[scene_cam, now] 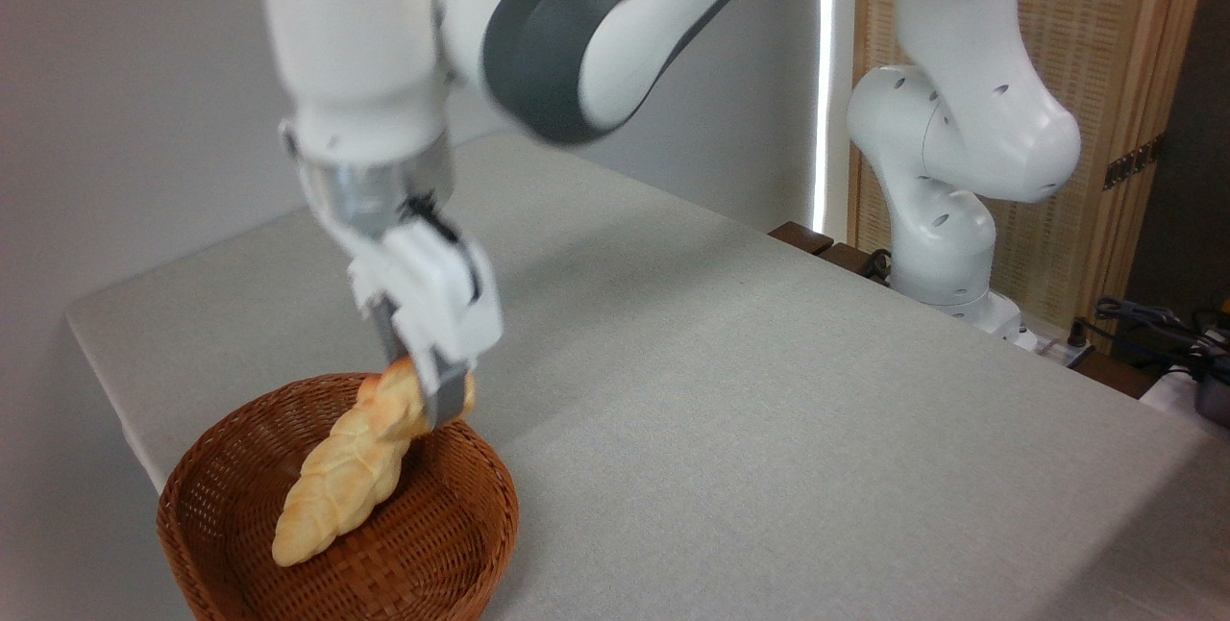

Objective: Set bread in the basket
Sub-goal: 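Lift the bun and carry it over the woven basket, then lower the bun into the basket beside the braided roll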

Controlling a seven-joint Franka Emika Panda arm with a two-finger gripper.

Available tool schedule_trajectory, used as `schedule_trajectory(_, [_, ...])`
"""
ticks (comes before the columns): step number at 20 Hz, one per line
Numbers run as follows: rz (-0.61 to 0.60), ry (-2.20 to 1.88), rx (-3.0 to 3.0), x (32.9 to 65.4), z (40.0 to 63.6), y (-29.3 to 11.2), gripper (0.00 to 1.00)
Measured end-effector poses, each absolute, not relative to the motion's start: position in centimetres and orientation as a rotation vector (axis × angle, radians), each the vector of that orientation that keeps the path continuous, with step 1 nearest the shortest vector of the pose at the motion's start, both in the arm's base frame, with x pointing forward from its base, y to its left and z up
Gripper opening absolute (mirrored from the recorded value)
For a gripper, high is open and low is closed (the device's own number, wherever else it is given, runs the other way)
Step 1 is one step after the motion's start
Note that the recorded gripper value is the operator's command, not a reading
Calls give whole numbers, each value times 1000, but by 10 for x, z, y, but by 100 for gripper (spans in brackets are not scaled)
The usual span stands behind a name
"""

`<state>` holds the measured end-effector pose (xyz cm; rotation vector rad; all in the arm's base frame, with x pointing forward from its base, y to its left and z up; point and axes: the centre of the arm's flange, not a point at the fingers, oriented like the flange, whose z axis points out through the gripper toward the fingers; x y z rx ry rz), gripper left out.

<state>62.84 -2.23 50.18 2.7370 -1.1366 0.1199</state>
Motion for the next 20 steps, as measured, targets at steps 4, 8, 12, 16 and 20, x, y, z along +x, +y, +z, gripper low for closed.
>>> schedule_trajectory(4, [142, -1177, 2725, 657, 462, -32, 100])
schedule_trajectory(8, [183, -1185, 2734, 666, 457, -31, 100])
schedule_trajectory(12, [200, -1184, 2740, 667, 460, -29, 100])
schedule_trajectory(16, [201, -1179, 2743, 667, 460, -27, 100])
schedule_trajectory(20, [203, -1171, 2748, 668, 460, -23, 100])
